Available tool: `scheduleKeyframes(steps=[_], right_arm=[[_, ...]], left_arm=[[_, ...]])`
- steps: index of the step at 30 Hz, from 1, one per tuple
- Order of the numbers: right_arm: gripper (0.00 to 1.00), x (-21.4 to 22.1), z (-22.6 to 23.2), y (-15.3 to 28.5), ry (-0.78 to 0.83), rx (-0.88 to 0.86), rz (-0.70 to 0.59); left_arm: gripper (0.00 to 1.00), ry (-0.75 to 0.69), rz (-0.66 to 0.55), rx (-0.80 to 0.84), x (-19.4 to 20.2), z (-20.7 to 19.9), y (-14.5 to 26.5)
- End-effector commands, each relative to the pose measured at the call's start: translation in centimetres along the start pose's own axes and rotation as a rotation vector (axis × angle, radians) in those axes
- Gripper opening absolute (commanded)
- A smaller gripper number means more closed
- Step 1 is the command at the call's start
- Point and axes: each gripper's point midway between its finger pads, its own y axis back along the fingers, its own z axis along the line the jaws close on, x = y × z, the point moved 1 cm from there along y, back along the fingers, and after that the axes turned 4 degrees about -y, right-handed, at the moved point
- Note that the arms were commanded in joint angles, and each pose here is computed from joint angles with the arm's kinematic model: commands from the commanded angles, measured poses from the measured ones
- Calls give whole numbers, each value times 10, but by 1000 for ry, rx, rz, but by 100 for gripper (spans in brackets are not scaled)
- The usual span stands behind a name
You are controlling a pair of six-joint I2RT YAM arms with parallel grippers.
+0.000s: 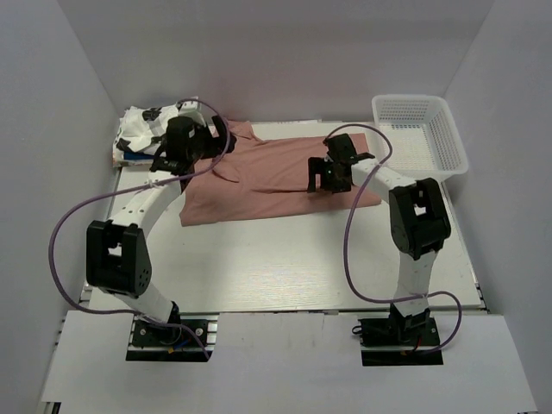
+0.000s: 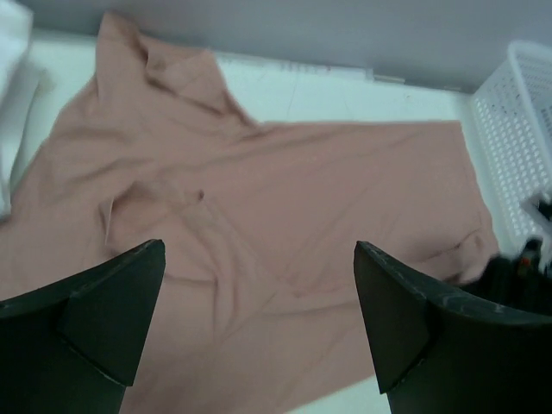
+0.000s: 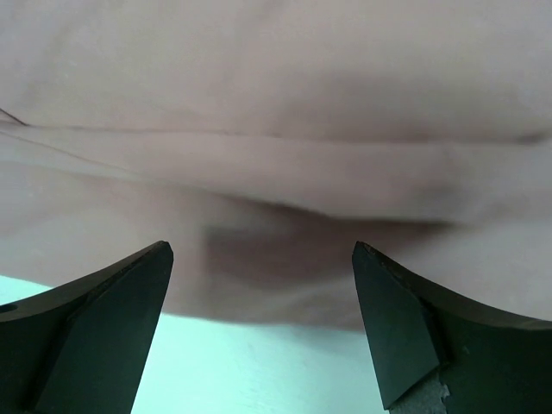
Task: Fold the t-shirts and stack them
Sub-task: Fold the flattened tshirt in 1/3 of the way
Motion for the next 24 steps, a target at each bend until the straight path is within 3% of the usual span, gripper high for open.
scheduleKeyframes(steps=[1,6,15,19,20,22,23,24], right_arm=[[90,-22,20,-12,9,-71,-29],[90,-34,18,-33,-24,-56,-22],[90,-121,19,-34,-25,-7,-210],[90,-111,-5,-28,-48,77,-185],[90,-122,-1,-11,-57,70,-225],[90,-98,-21,-3,-81,121,-193],[90,-106,-18,13,-100,108,-248],[90,-65,-33,1,-113,144,-166]], left_arm=[[100,53,160,-73,79,23,16],[100,100,230,-146,104,42,29],[100,85,268,-225,115,57,30],[100,79,285,-218,116,57,21],[100,79,285,-218,116,57,20],[100,81,295,-211,121,58,13],[100,83,300,-202,124,57,11],[100,92,303,-204,127,58,8]])
